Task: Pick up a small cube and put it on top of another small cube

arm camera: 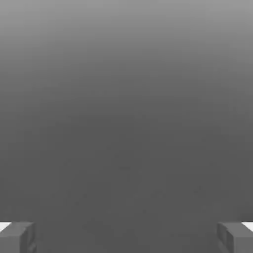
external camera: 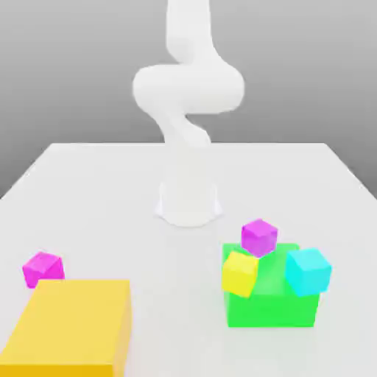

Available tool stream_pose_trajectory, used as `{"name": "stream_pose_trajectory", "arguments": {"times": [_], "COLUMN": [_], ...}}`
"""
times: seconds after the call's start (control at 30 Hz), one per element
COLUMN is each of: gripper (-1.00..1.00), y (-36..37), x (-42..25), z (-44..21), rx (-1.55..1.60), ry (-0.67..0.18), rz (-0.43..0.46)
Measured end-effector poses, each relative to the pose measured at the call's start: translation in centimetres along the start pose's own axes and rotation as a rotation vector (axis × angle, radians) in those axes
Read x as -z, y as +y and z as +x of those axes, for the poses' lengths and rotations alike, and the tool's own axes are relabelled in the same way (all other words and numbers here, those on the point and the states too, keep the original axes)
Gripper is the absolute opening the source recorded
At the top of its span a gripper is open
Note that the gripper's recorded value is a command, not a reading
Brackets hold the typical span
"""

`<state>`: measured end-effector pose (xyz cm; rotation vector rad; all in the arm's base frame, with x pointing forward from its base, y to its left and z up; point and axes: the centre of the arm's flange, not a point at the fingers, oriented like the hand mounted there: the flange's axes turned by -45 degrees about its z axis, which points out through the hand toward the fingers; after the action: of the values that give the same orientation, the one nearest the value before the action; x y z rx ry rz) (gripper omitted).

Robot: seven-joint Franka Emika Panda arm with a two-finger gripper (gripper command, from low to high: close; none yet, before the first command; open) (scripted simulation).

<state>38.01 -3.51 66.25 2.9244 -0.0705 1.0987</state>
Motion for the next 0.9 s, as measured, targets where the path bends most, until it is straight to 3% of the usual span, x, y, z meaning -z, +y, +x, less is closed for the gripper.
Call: {"name": "stream_pose_trajectory", "arguments": {"times": [0.17, 0.37, 0.7, 0.9], "gripper": [0.00, 0.00, 0.00, 0.00], "y": [7.7, 16.5, 26.6, 26.8], "x": [-11.1, -21.0, -28.3, -32.7], "z": [-4.0, -13.1, -35.6, -41.0], "rx": [-0.052, -0.131, -0.304, -0.306], "ry": [-0.170, -0.365, -0.683, -0.712], "rz": [-0.058, -0.101, -0.123, -0.119]}}
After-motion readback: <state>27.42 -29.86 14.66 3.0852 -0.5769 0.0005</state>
